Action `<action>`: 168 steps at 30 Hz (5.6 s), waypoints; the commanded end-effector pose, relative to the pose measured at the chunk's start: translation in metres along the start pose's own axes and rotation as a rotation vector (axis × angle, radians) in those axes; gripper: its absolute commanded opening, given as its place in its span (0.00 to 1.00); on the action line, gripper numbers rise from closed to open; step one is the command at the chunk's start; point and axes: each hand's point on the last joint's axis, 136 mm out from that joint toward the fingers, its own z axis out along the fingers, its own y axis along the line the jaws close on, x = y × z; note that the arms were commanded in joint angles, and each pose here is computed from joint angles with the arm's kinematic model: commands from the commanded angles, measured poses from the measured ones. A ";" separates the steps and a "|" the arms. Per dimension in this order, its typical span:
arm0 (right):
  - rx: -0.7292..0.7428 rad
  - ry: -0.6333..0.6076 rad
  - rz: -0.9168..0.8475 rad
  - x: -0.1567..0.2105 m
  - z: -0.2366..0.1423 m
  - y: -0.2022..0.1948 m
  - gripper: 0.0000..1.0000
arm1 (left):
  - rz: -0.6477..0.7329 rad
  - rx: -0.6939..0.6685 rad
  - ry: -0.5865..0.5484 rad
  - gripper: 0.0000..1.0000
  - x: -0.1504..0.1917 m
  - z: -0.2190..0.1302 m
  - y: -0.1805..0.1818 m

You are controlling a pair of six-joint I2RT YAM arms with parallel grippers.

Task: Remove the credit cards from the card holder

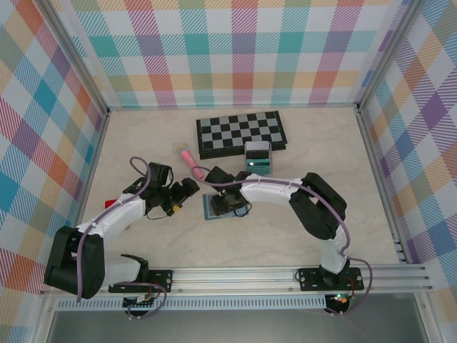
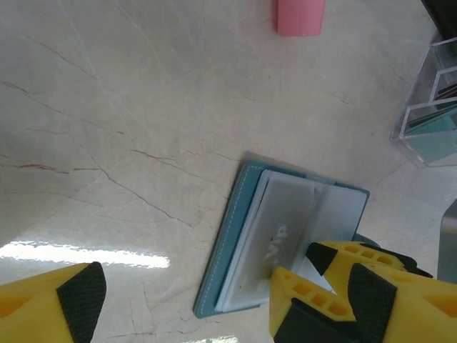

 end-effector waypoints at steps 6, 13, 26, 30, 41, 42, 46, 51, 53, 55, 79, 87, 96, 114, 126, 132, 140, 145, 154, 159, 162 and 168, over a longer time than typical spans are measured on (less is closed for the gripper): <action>0.091 0.103 0.034 0.030 0.027 -0.020 0.47 | -0.004 0.086 0.057 0.63 0.002 0.012 -0.011; 0.057 0.113 0.041 0.033 0.029 -0.020 0.42 | 0.013 0.146 0.122 0.48 0.011 0.022 -0.022; -0.058 0.128 0.076 0.035 0.029 -0.015 0.30 | 0.041 0.150 0.166 0.35 0.020 0.047 -0.034; -0.068 0.122 0.081 0.035 0.029 -0.016 0.26 | 0.059 0.147 0.165 0.35 0.019 0.053 -0.038; -0.078 0.114 0.074 0.034 0.028 -0.016 0.23 | 0.119 0.224 0.161 0.36 0.016 0.060 -0.055; -0.080 0.113 0.073 0.034 0.028 -0.016 0.23 | 0.125 0.228 0.170 0.36 0.017 0.061 -0.056; -0.094 0.108 0.064 0.033 0.028 -0.014 0.23 | 0.141 0.205 0.202 0.36 0.022 0.067 -0.052; -0.119 0.108 0.064 0.033 0.028 -0.011 0.23 | 0.150 0.172 0.210 0.37 0.024 0.074 -0.045; -0.121 0.108 0.067 0.033 0.028 -0.011 0.23 | 0.159 0.148 0.221 0.37 0.025 0.077 -0.042; -0.122 0.112 0.069 0.034 0.029 -0.011 0.23 | 0.173 0.111 0.224 0.35 0.025 0.079 -0.037; -0.139 0.114 0.103 0.033 0.030 -0.016 0.21 | 0.252 0.072 0.135 0.35 0.013 0.067 -0.039; -0.153 0.119 0.101 0.034 0.032 -0.014 0.21 | 0.258 0.064 0.196 0.35 0.022 0.081 -0.036; -0.160 0.127 0.103 0.035 0.033 -0.015 0.21 | 0.267 0.092 0.258 0.35 0.031 0.087 -0.041; -0.274 0.056 0.101 0.018 0.007 -0.006 0.25 | 0.336 0.119 0.271 0.12 0.036 0.082 -0.042; -0.173 -0.233 0.138 -0.013 -0.082 -0.035 0.57 | 0.424 -0.025 0.242 0.07 0.031 0.055 -0.027; -0.073 -0.355 0.185 -0.016 -0.119 -0.066 0.64 | 0.438 -0.056 0.217 0.12 0.028 0.036 -0.028; -0.097 -0.412 0.221 -0.012 -0.142 -0.080 0.77 | 0.360 0.174 0.316 0.48 0.052 0.042 -0.059; -0.106 -0.418 0.228 -0.009 -0.143 -0.084 0.99 | 0.350 0.234 0.347 0.51 0.061 0.042 -0.069; -0.111 -0.413 0.197 -0.008 -0.141 -0.084 1.00 | 0.341 0.222 0.344 0.57 0.083 0.051 -0.083; -0.116 -0.425 0.186 -0.009 -0.139 -0.084 1.00 | 0.366 0.147 0.290 0.54 0.075 0.052 -0.078; -0.125 -0.432 0.206 -0.009 -0.139 -0.084 1.00 | 0.376 0.104 0.236 0.52 0.065 0.044 -0.077; -0.158 -0.347 0.223 -0.010 -0.127 -0.072 0.94 | 0.325 0.011 0.141 0.52 0.041 0.026 -0.056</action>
